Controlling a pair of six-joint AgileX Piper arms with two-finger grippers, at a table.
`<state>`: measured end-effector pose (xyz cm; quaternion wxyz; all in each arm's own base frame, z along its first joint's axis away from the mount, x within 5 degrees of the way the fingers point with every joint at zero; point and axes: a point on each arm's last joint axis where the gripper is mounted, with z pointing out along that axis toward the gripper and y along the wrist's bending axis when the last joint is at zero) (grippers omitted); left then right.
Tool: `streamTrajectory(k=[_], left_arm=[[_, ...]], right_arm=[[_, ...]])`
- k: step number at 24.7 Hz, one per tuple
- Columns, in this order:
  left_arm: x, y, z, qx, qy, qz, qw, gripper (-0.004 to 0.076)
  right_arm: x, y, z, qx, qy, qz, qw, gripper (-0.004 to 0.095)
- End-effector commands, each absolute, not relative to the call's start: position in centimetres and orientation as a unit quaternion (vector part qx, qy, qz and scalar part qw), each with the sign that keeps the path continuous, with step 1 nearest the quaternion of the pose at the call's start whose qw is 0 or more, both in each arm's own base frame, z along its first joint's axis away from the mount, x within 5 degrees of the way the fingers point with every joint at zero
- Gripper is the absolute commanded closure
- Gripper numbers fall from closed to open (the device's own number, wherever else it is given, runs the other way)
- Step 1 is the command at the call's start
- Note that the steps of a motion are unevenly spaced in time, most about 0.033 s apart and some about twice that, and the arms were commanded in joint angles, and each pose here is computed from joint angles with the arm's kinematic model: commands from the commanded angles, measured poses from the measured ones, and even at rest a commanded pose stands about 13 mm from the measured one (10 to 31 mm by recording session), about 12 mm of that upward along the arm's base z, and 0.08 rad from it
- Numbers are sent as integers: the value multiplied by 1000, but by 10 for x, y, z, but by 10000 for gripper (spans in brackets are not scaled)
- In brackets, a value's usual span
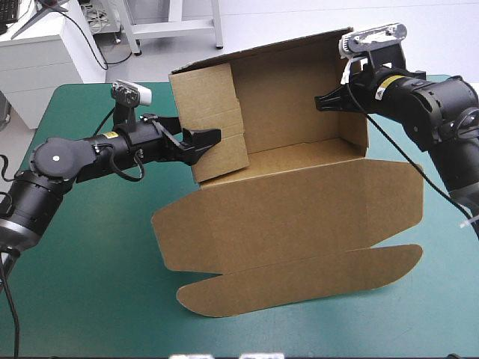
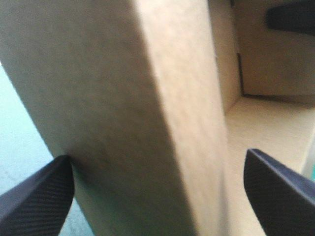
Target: Fold the box
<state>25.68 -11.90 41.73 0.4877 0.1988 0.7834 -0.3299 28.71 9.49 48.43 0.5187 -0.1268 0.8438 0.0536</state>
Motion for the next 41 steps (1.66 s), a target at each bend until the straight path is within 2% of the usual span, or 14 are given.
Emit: streamTrajectory(k=[1,6,10,16,19,20,22,23,27,33,35,41], left_arm=[[249,-124,447,164,773,-305,531,99],[253,-127,444,146,799,-266,519,208],[258,-126,440,104,812,-272,506,306],[261,-126,441,100,806,-271,517,384],[261,-126,441,105,807,-267,516,496],[262,-126,439,110,809,-262,514,580],[265,-130,433,128,818,-250,502,695],[265,-130,432,130,819,-248,501,728],[283,-140,407,135,845,-236,461,732],[316,-157,336,148,914,-208,315,732],[321,-159,322,146,925,-198,290,732],[326,-158,319,139,931,-188,282,732]], right_arm=[[275,93,508,-110,813,83,566,916],[273,96,506,-107,819,105,554,917],[274,96,505,-86,823,119,548,920],[288,103,491,-75,838,133,524,919],[298,108,482,-77,845,135,511,919],[305,115,475,-81,849,141,502,920],[312,126,465,-90,855,143,490,919],[315,129,462,-93,858,143,485,919],[331,141,437,-98,880,140,443,919],[351,152,393,-99,922,131,350,921],[356,156,380,-102,932,134,321,921],[362,161,353,-119,953,118,252,921]])
